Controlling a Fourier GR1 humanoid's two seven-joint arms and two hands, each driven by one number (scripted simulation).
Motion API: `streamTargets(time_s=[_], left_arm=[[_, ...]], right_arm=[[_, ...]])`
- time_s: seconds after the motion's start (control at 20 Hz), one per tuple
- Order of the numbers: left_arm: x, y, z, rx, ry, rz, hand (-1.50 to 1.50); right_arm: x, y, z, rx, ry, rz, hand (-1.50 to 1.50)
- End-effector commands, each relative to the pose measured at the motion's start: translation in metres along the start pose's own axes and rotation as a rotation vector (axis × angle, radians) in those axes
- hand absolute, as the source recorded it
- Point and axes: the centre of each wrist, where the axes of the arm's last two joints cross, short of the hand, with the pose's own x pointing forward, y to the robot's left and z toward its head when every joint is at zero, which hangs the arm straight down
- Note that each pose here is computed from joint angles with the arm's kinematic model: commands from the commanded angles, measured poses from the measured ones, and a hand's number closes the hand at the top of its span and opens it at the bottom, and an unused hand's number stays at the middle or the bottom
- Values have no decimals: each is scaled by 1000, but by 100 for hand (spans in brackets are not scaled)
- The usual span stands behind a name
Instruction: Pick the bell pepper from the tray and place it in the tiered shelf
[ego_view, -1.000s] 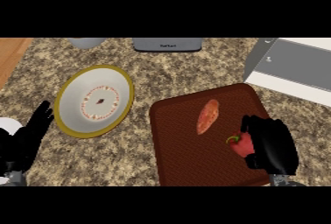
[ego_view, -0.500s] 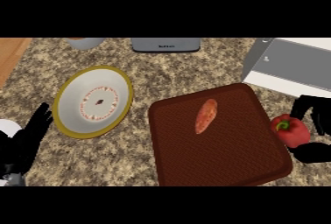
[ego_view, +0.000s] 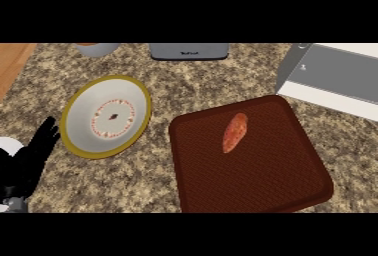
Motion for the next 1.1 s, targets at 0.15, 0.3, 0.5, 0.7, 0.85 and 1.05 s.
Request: streamTargets(time_s=[0.15,0.3,0.5,0.7,0.85,1.05], left_arm=[[1,0,6,-16,2,3,0],[-1,0,3,-8,-27,1,0],[15,-9,-5,-18,-17,-11,0],[-5,2,-12,-13,-20,5,0],[9,-2,-8,-23,-19,-3,0],[11,-12,-16,6,-27,1,0]], right_arm=[[34,-66,4,-100,-33,-73,150],[42,-83,0,-178,-8,-52,150],[66,-124,-4,-261,36,123,150],[52,-129,-21,-247,69,125,150],[71,-138,-52,-246,93,162,150],[46,-136,-63,-253,88,174,150]])
